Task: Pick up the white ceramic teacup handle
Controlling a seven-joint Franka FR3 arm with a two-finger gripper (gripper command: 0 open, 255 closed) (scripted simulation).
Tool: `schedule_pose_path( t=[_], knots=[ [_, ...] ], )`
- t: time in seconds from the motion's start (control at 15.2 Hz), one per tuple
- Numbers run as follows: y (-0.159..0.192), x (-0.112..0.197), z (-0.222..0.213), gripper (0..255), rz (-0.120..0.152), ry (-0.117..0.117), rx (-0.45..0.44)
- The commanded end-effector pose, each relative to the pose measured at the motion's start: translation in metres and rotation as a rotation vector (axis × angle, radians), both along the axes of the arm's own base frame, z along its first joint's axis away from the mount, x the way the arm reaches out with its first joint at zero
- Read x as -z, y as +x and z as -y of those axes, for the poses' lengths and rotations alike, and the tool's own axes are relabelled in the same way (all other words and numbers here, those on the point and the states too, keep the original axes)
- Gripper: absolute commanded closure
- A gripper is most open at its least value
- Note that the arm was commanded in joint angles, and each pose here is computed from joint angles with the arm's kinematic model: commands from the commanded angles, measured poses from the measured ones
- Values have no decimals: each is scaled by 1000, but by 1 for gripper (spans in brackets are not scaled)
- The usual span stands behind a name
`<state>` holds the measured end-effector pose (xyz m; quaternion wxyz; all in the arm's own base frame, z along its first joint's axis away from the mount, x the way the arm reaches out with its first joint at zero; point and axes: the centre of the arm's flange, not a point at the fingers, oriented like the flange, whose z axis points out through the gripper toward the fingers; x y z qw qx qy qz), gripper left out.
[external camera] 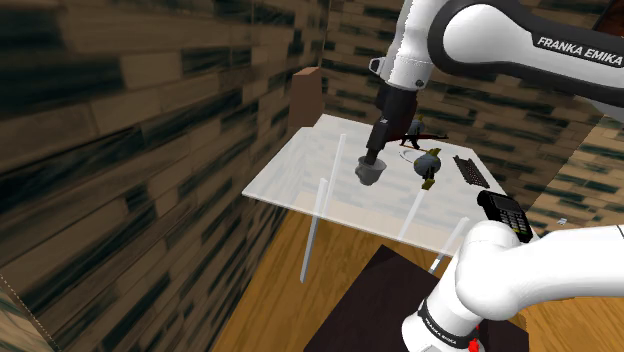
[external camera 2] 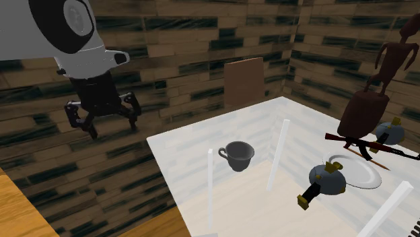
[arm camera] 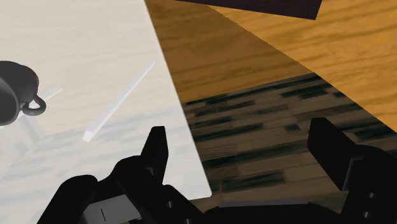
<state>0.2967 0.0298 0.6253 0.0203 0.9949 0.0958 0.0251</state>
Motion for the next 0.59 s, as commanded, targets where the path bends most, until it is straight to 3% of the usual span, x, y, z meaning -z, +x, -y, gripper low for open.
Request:
schedule_pose_path(
  t=[0.0,0.53],
  knots=[
    [0,0,0,0,0,0,0],
    [33,56,77,0,-11,-45,-4]
  ],
)
